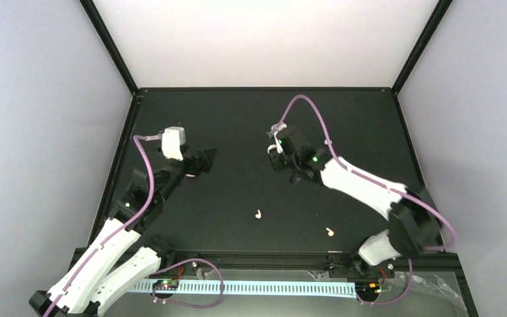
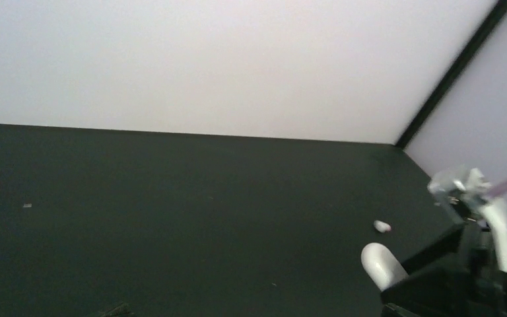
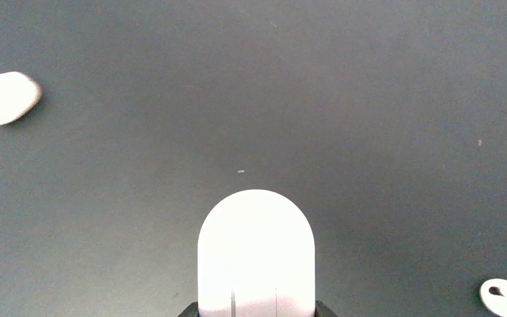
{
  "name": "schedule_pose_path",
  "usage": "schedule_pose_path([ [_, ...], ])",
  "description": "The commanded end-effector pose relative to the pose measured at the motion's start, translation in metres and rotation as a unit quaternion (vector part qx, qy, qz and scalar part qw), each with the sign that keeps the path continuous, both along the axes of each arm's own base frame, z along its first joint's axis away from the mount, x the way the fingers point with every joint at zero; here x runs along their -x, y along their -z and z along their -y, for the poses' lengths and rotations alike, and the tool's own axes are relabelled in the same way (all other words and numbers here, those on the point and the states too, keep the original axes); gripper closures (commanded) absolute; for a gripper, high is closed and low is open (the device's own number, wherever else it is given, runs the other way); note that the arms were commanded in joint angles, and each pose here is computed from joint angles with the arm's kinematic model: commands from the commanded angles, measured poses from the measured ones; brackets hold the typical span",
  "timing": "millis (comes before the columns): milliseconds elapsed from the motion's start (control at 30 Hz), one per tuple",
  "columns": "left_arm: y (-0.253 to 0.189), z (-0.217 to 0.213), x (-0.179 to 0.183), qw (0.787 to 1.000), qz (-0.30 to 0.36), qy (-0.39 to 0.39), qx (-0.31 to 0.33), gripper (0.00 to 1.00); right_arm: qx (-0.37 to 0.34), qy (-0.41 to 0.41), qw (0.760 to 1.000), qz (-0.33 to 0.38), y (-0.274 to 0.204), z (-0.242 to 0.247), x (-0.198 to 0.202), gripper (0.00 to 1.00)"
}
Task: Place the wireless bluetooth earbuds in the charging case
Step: Pick up the charging case at the center of the board.
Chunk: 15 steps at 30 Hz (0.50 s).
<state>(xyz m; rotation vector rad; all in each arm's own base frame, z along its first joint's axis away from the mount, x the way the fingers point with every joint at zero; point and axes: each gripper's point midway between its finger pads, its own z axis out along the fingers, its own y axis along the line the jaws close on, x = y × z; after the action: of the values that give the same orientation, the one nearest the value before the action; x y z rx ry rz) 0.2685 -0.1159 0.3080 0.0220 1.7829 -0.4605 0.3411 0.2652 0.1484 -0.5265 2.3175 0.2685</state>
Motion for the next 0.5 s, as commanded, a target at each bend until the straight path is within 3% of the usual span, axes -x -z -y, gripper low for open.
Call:
schedule_pose_path([
  [0,-0.003,0.045,0.009,0.992,0.003,0.122,0.023,0.01,-0.001,-0.084,0.992,0.097,-0.043,-0.009,0.046,0.64],
  [233,0.011,0.122,0.032,0.937,-0.097,0.321,0.094,0.05,-0.021,-0.171,0.972,0.160,-0.074,-0.010,0.111,0.63],
  [467,0.022,0.157,0.048,0.903,-0.149,0.395,0.082,0.09,-0.040,-0.213,0.958,0.186,-0.091,-0.011,0.135,0.63],
])
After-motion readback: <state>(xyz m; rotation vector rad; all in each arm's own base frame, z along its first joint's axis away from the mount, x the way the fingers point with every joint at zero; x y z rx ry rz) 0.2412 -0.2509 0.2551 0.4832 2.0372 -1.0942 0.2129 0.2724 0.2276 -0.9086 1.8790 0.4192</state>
